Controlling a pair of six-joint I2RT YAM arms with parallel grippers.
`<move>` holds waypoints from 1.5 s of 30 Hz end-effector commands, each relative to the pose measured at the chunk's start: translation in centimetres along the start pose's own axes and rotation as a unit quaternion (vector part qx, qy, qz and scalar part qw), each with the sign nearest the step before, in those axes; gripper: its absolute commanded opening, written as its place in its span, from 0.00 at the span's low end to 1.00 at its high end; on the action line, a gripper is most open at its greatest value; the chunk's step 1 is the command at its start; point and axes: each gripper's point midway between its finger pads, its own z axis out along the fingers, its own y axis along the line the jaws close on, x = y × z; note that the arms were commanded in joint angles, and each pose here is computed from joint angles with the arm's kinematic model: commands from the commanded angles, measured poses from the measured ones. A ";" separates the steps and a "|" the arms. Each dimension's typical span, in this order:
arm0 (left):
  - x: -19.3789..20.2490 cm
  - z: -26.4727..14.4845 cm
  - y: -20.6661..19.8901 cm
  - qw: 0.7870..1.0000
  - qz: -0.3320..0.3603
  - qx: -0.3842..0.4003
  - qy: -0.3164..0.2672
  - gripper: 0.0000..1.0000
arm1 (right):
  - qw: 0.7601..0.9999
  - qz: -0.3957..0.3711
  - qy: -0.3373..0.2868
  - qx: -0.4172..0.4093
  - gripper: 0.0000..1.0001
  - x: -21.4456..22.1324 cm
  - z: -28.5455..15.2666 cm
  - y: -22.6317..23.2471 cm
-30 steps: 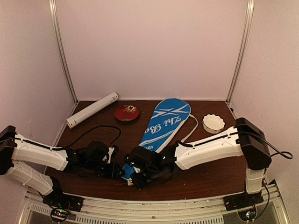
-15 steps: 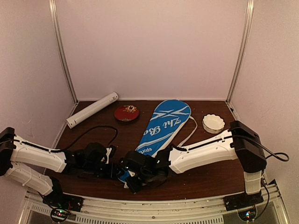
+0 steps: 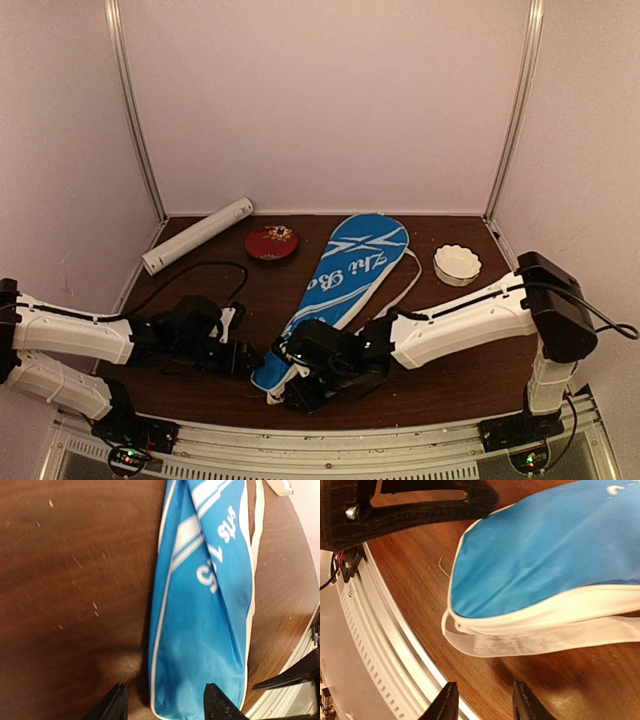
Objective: Pack up the badminton gear
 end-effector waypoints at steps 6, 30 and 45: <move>-3.7 0.7 -1.0 0.997 0.074 0.004 0.021 0.58 | 0.991 0.100 -0.086 -0.008 0.40 -4.6 -5.0 -6.7; -3.3 5.7 -7.2 0.981 0.152 0.081 0.093 0.49 | 0.954 0.263 -0.132 0.056 0.40 -7.6 -7.4 -24.5; -14.8 1.9 -7.5 0.978 0.201 0.049 0.007 0.70 | 0.952 0.236 -0.126 0.150 0.42 -8.5 -10.4 -31.6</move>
